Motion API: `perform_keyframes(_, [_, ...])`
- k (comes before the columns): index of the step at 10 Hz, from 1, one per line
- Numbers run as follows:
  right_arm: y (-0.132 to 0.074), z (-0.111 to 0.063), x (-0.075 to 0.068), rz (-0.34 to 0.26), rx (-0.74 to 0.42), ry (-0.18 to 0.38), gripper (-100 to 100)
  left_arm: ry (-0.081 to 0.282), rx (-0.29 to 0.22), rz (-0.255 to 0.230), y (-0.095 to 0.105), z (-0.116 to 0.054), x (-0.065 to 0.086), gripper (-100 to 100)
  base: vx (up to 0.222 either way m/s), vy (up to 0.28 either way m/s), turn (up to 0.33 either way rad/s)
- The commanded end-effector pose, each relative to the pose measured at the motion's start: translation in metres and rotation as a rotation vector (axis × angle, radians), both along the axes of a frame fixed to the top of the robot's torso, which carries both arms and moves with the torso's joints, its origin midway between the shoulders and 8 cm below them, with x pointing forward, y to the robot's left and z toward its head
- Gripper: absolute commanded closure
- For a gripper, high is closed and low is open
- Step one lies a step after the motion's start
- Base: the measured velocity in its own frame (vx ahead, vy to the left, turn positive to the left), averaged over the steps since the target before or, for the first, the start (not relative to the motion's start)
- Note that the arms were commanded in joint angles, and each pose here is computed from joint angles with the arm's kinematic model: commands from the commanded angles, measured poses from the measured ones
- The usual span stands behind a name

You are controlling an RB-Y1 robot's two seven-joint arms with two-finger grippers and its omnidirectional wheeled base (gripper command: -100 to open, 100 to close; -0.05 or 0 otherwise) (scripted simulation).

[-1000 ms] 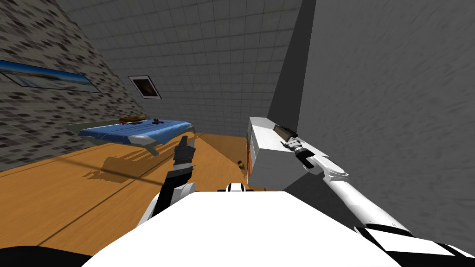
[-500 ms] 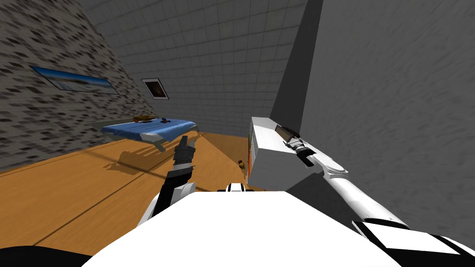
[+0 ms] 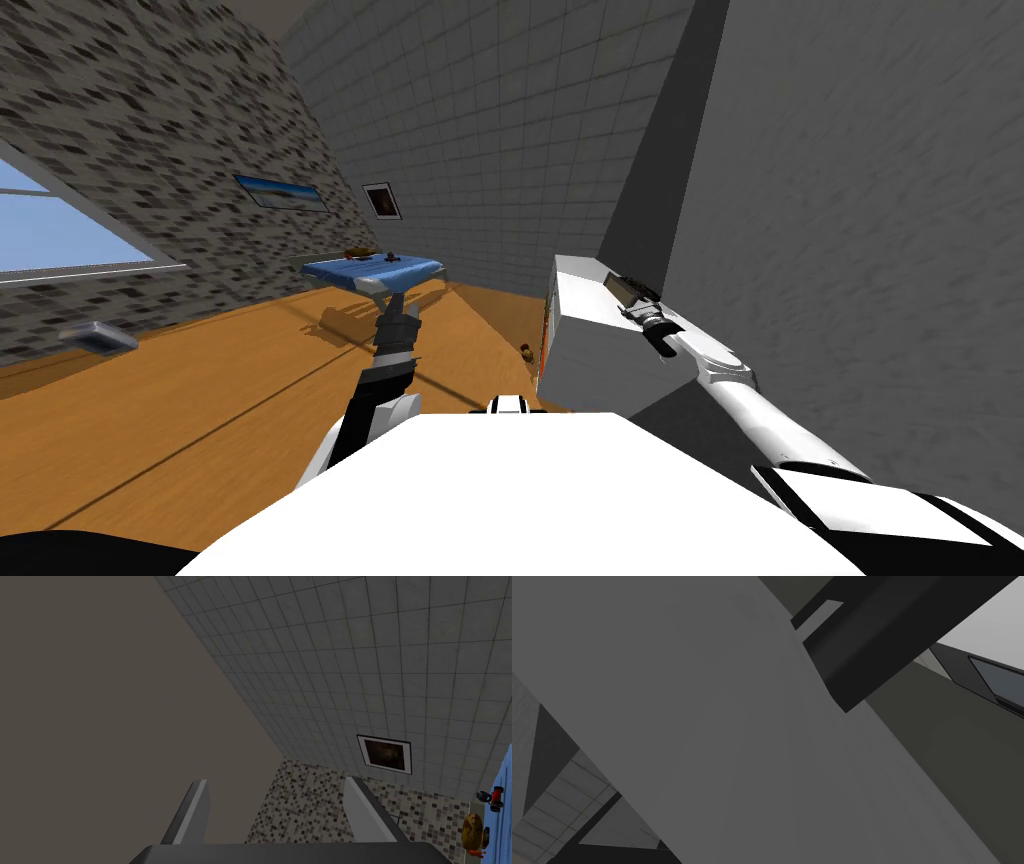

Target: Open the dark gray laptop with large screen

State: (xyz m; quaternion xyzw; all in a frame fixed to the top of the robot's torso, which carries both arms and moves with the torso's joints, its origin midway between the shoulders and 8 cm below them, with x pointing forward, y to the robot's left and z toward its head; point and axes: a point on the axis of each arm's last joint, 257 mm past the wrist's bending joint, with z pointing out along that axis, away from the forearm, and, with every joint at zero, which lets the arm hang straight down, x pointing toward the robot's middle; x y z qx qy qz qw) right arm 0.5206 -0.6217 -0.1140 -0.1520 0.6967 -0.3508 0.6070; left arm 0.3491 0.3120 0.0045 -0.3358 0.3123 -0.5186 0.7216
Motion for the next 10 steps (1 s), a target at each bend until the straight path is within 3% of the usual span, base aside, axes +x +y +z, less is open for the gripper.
perform_keyframes(1, [0.017,0.008,0.004,0.049,-0.006,-0.012,100,0.0,0.0,0.0,0.0,0.0,0.0,0,0.141,0.029,-0.337])
perform_keyframes(4, [0.048,0.006,0.005,0.133,-0.006,-0.013,100,0.0,0.0,0.0,0.0,0.0,0.0,0,0.133,0.061,-0.28])
perform_keyframes(5, [0.042,0.011,0.007,0.113,-0.005,-0.021,100,0.0,0.0,0.0,0.0,0.0,0.0,0,0.055,0.048,-0.065])
perform_keyframes(10, [0.025,0.001,0.009,0.031,-0.222,0.057,100,0.0,0.0,0.0,0.0,0.0,0.0,0,-0.088,0.011,0.197])
